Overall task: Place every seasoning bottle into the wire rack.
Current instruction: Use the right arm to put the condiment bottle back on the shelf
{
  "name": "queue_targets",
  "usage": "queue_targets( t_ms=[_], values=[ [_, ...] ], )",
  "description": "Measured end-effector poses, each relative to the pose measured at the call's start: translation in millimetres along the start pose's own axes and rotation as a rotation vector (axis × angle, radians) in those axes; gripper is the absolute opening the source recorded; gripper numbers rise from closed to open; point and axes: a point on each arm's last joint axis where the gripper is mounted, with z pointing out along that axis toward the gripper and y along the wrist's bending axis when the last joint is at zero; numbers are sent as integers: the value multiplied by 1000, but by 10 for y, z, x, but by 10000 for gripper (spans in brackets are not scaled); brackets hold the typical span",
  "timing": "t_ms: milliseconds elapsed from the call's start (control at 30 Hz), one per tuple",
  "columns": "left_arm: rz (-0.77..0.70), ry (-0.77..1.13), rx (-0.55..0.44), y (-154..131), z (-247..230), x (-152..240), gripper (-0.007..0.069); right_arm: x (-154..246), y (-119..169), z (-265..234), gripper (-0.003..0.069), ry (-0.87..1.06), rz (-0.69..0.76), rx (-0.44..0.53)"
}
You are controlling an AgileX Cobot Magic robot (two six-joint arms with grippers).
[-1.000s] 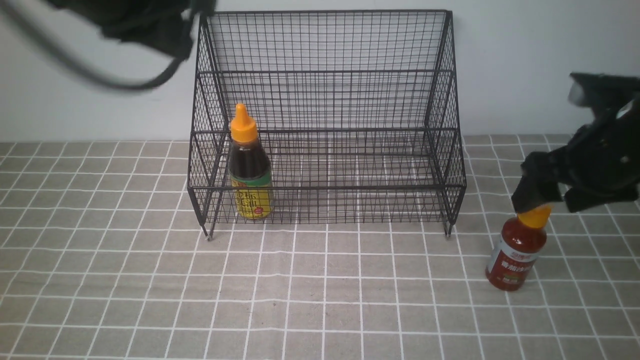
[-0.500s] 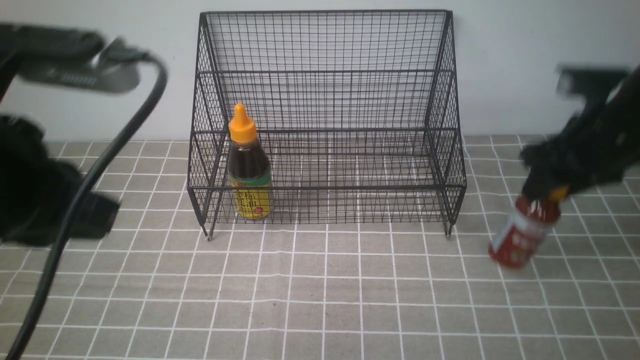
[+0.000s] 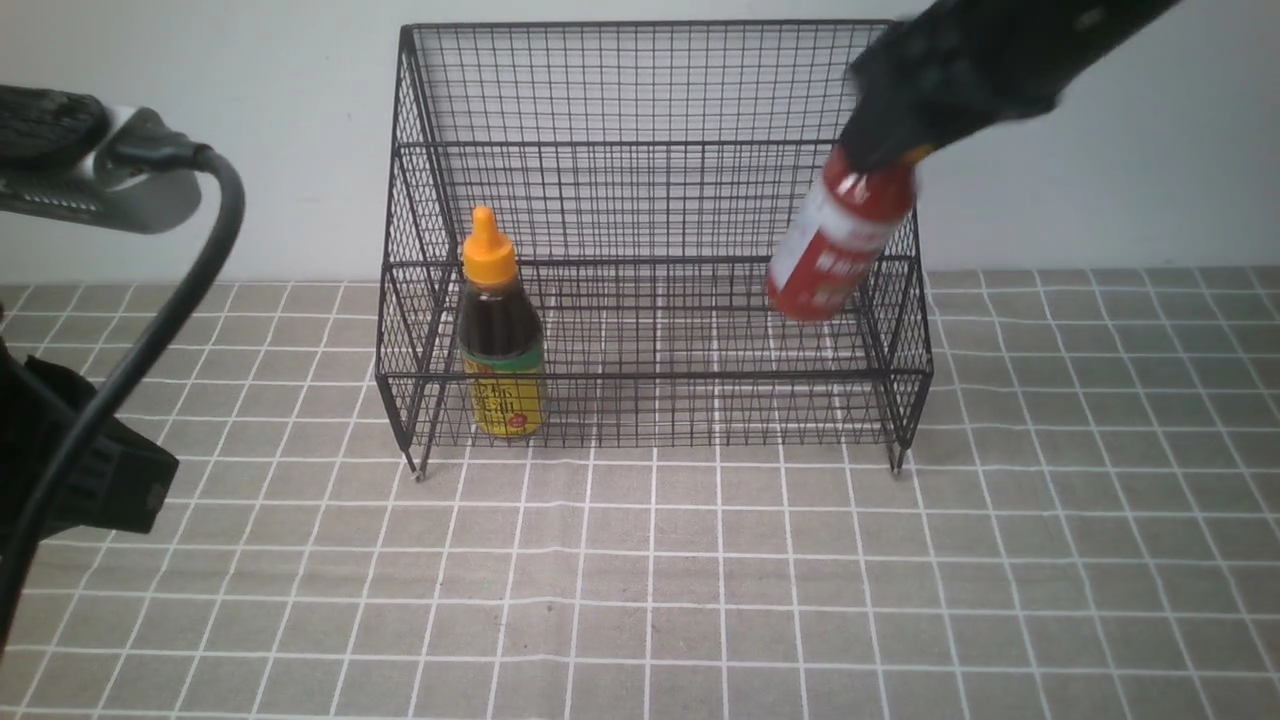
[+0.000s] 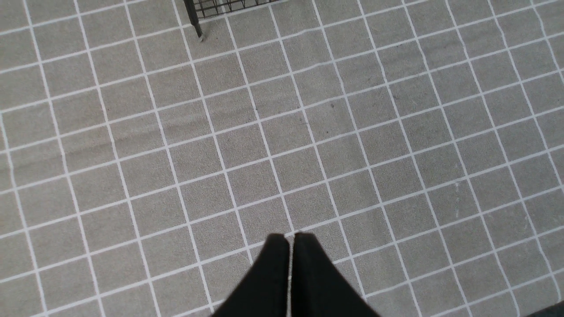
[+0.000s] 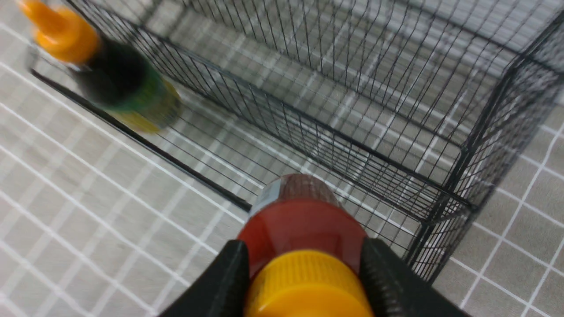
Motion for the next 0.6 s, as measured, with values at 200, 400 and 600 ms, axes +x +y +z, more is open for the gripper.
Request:
queue_targets(
  t_ms=[200, 400, 600],
  values=[
    [2, -18, 0, -4, -49, 25, -7, 22, 25, 628, 293, 109, -60, 132],
    [6, -51, 1, -13, -141, 74, -7, 46, 67, 921, 293, 145, -77, 159],
    [10, -79, 1, -19, -219, 119, -7, 81, 41, 1214, 293, 167, -11, 163]
  ],
)
